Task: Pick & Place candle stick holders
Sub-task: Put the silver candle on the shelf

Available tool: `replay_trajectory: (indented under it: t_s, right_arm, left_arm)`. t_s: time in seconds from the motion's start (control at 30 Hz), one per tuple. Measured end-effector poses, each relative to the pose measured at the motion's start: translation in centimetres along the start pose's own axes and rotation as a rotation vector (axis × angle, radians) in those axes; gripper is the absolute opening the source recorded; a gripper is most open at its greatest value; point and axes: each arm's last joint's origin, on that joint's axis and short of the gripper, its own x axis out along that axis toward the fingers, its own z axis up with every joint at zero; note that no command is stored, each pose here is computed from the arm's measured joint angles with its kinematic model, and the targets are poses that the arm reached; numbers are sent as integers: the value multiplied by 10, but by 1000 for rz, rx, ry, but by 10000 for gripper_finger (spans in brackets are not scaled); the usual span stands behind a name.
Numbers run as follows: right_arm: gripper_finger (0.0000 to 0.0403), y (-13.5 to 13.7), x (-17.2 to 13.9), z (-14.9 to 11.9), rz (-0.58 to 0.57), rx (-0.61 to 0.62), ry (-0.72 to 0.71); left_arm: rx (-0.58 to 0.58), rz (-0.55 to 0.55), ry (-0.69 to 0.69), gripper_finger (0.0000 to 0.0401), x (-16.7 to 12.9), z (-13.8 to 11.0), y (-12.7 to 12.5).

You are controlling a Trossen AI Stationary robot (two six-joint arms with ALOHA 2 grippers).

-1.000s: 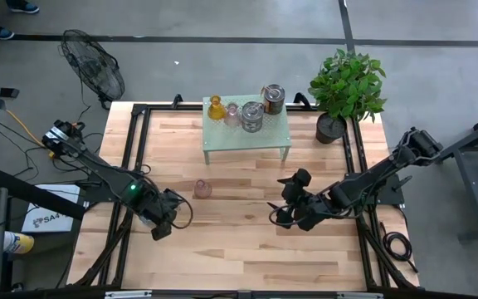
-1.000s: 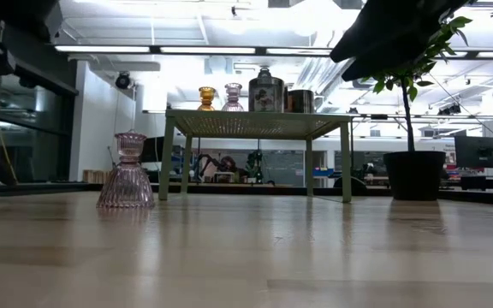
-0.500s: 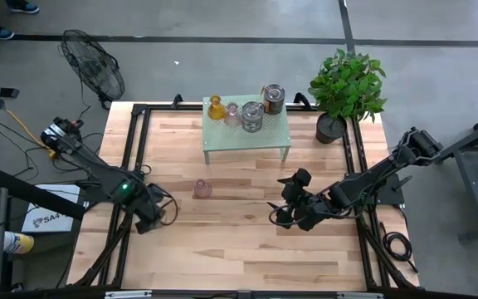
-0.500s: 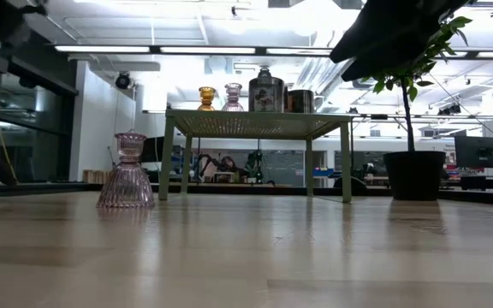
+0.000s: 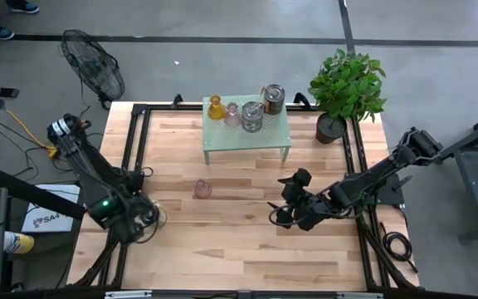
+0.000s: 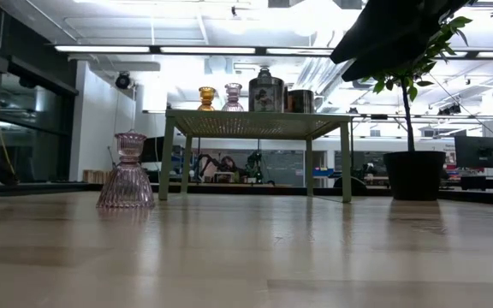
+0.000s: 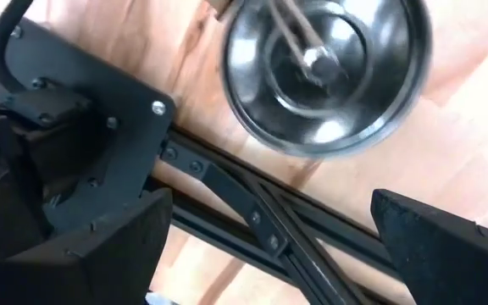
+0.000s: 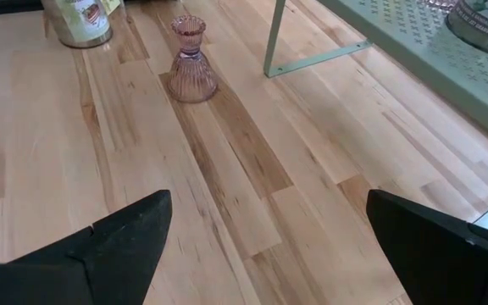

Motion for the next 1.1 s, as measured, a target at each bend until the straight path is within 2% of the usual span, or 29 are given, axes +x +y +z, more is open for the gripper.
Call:
replay_trajectory:
  t_s: [0.17, 0.43, 0.6, 0.83, 1.1]
  right_arm:
    - [390, 0, 0, 0, 0, -9, 1]
    - [390, 0, 0, 0, 0, -16, 1]
    - [390, 0, 0, 0, -3, -16, -1]
    - [390, 0, 0, 0, -1, -20, -1]
    - [390, 0, 0, 0, 0, -19, -1]
  left_arm:
    - [32, -2, -43, 396, 1, -16, -2]
    - [-61, -16, -134, 396, 2, -29, -1]
    - [-90, -61, -144, 396, 24, -30, -4]
    - [-133, -51, -101, 396, 60, -29, 1]
    - [-106, -65, -188, 396, 72, -25, 3]
